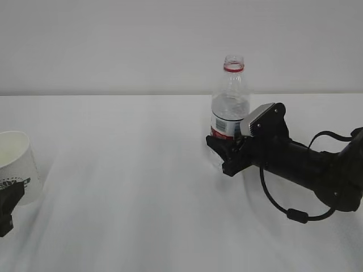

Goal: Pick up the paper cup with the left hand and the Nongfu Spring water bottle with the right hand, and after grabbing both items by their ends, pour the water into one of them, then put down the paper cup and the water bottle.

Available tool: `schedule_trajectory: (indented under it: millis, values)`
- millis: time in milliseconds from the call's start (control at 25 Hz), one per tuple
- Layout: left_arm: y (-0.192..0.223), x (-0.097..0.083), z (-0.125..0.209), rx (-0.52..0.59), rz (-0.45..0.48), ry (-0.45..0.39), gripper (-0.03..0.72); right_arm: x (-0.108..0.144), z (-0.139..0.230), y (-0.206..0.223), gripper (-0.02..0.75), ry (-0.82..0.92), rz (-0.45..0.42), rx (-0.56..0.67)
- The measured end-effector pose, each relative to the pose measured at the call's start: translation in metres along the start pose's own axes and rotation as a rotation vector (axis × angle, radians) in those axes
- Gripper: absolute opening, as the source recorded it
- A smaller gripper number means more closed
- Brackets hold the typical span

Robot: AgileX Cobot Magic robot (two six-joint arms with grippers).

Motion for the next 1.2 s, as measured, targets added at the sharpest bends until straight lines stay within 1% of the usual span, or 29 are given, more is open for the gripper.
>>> schedule_trajectory:
  millis: [240, 560, 720, 920, 1040, 1200]
  values:
    - [0.0, 0.0, 0.0, 0.0, 0.0, 0.0, 0.504, 0.001, -0.021, -0.018, 0.451, -0.004, 0.019, -0.018]
    - [0.0, 0.0, 0.0, 0.0, 0.002, 0.001, 0.504, 0.007, -0.035, -0.044, 0.451, 0.007, 0.045, -0.017]
    - [0.0, -0.002, 0.0, 0.001, 0.011, 0.005, 0.504, 0.009, -0.037, -0.057, 0.451, 0.016, 0.064, -0.007]
    - [0.0, -0.003, 0.0, 0.003, 0.024, 0.011, 0.506, 0.015, -0.032, -0.07, 0.451, 0.014, 0.077, 0.025]
    - [0.0, -0.003, 0.0, 0.002, 0.018, 0.008, 0.533, 0.017, -0.029, -0.073, 0.451, 0.009, 0.078, 0.036]
    - [0.0, 0.001, 0.0, 0.0, -0.004, -0.002, 0.603, 0.016, -0.029, -0.073, 0.451, 0.01, 0.082, 0.04]
Point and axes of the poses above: a point on each arm's last joint axis where the gripper is mounted, y pointing out along that axis toward the gripper, x along the wrist's bending axis when the last joint is at zero, z = x × y, the point moved 5 cm from there along y, pointing out along that axis toward the gripper, and after that the axes turned 5 degrees about -y, right-handed, at the moved point
